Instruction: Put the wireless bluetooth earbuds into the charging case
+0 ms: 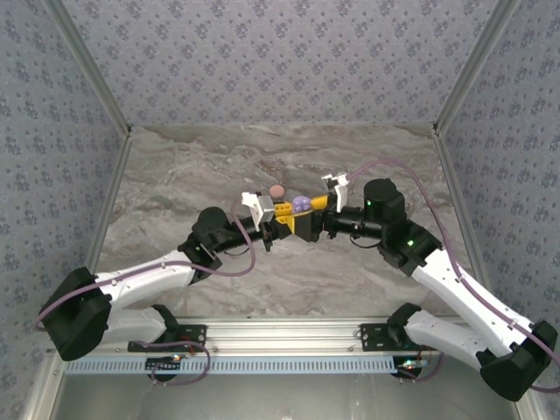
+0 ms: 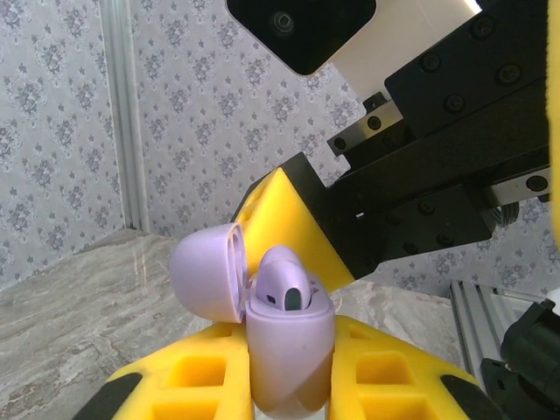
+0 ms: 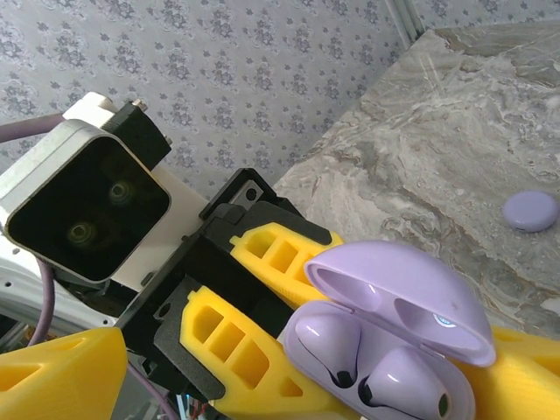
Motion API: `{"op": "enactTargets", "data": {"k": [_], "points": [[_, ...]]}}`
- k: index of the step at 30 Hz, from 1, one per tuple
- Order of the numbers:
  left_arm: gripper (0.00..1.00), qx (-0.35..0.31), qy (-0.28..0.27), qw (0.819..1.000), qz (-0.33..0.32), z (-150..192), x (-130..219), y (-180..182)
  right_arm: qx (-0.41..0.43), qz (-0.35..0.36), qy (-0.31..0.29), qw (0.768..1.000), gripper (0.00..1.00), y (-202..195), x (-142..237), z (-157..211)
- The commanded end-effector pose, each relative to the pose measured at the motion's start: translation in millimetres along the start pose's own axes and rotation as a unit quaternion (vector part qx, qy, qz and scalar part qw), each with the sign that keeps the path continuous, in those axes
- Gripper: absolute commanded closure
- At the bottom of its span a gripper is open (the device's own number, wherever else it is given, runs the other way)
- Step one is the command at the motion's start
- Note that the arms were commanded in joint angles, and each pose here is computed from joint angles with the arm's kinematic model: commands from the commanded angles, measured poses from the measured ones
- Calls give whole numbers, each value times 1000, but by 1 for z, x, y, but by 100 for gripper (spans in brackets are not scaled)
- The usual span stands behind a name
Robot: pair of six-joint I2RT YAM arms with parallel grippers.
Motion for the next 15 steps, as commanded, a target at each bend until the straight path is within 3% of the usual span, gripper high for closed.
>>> {"op": "enactTargets", "data": {"k": [1,15], "points": [[100,6,5,1000,13,-3,-6,0,35,-32,-27,999,4,13,0,-20],[100,6,11,1000,-7,1,-6,4,58,-54,-43,996,4,28,15,-29]]}}
Point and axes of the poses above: each hand's point on the last joint's axis, 136 mm out from that joint toward the fingers, its own x axis back along the fingers, its own y axis along the line the jaws close on, z = x × y, the point moved 9 cm from there along x, back along the fingers
